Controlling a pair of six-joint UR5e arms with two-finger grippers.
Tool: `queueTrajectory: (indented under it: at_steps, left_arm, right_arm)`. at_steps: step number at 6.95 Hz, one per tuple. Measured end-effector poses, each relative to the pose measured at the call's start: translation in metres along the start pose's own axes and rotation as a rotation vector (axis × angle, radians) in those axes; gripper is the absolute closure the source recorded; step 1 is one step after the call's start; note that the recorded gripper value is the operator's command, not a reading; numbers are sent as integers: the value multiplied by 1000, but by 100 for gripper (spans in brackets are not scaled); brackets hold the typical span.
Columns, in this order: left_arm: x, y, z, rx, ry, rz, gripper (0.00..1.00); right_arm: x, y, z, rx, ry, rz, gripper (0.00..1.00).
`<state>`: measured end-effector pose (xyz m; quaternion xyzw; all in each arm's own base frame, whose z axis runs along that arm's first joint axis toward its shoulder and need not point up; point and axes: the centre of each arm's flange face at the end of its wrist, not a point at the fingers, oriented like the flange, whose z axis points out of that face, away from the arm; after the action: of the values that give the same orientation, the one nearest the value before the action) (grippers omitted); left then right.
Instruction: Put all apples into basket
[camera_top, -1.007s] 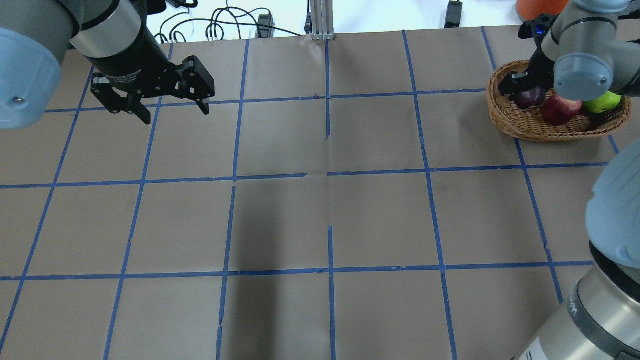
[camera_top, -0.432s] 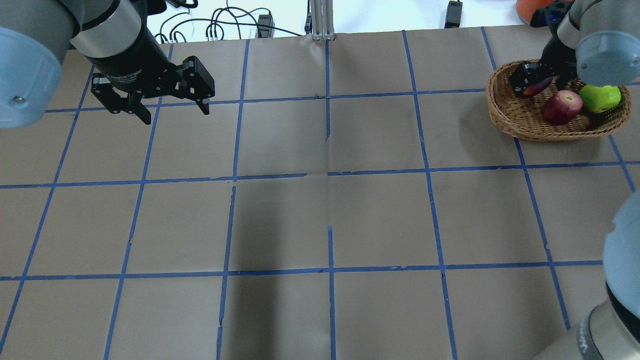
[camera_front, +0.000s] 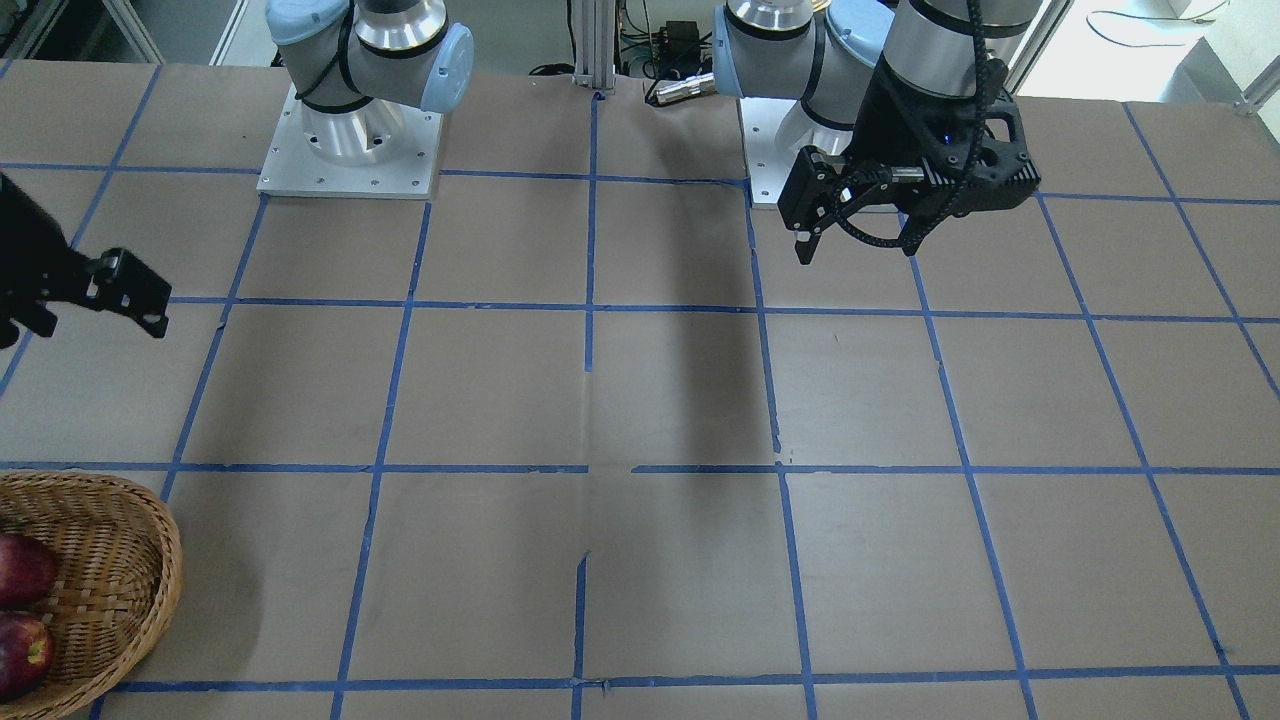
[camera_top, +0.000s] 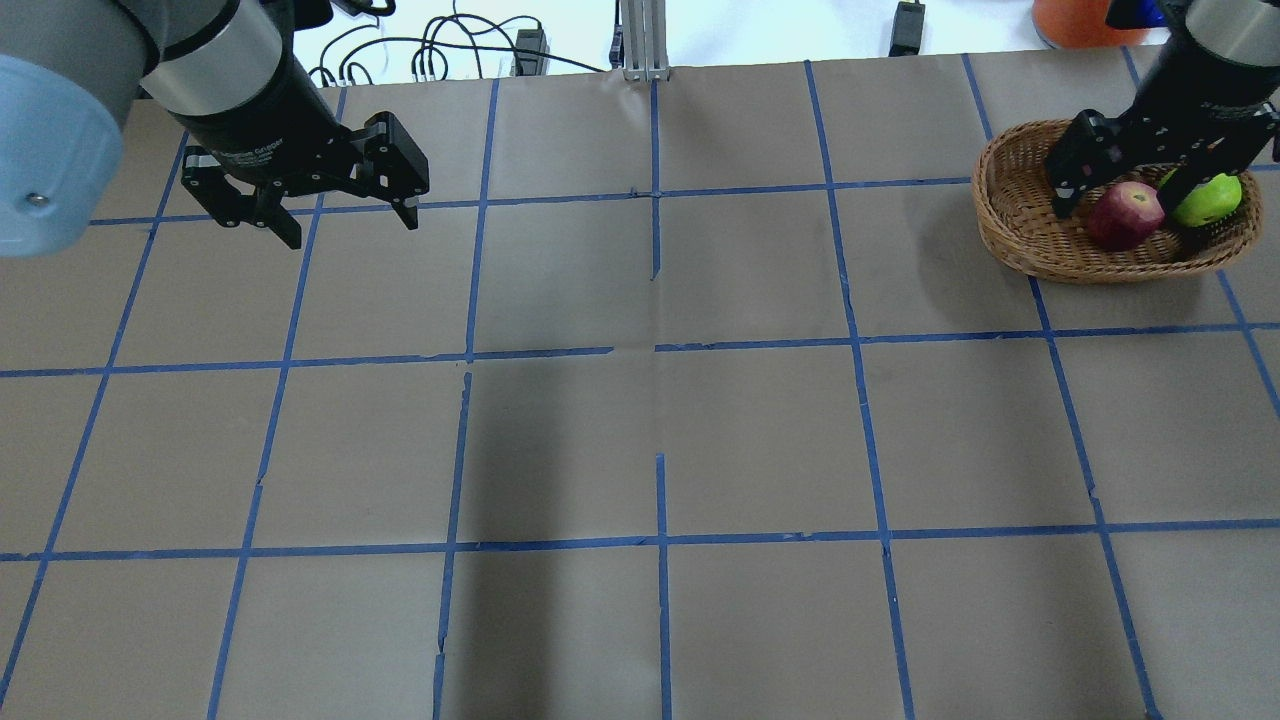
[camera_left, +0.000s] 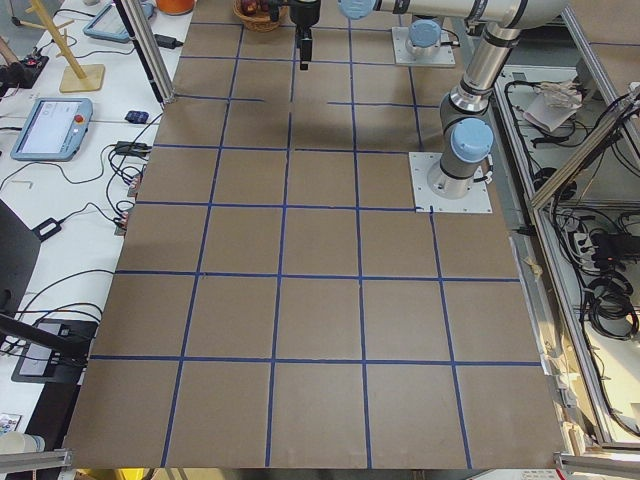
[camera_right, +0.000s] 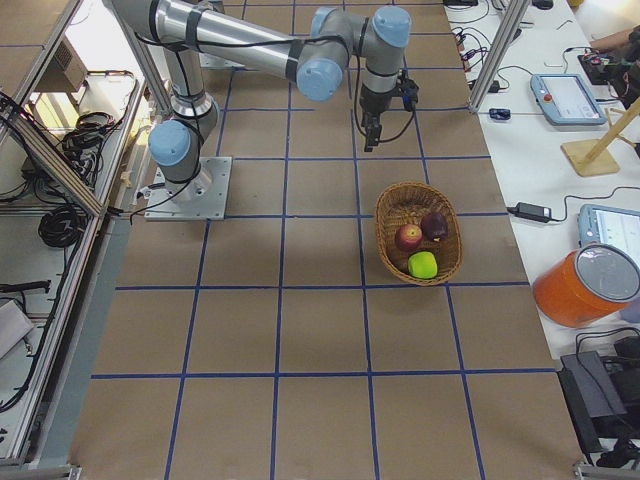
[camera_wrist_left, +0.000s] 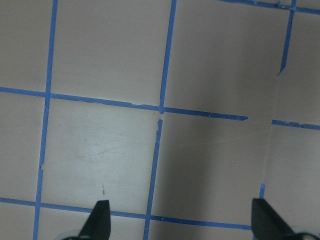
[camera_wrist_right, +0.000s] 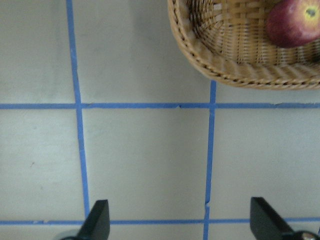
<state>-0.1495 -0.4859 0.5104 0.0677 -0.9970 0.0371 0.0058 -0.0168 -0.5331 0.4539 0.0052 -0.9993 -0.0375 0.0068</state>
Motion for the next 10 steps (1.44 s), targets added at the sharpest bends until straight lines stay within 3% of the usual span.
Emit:
queueTrajectory:
  at_steps: [3,6,10]
  left_arm:
    - [0,0,1,-1,0,0,0]
    - [0,0,1,-1,0,1,0]
    - [0,0,1,0,0,1,0]
  right_arm:
    - [-61,44,-17,-35,-4,-5,0]
    - [-108,60,-24,-21,11,-48,0]
    - [-145,79,-32,-9,12,-17,0]
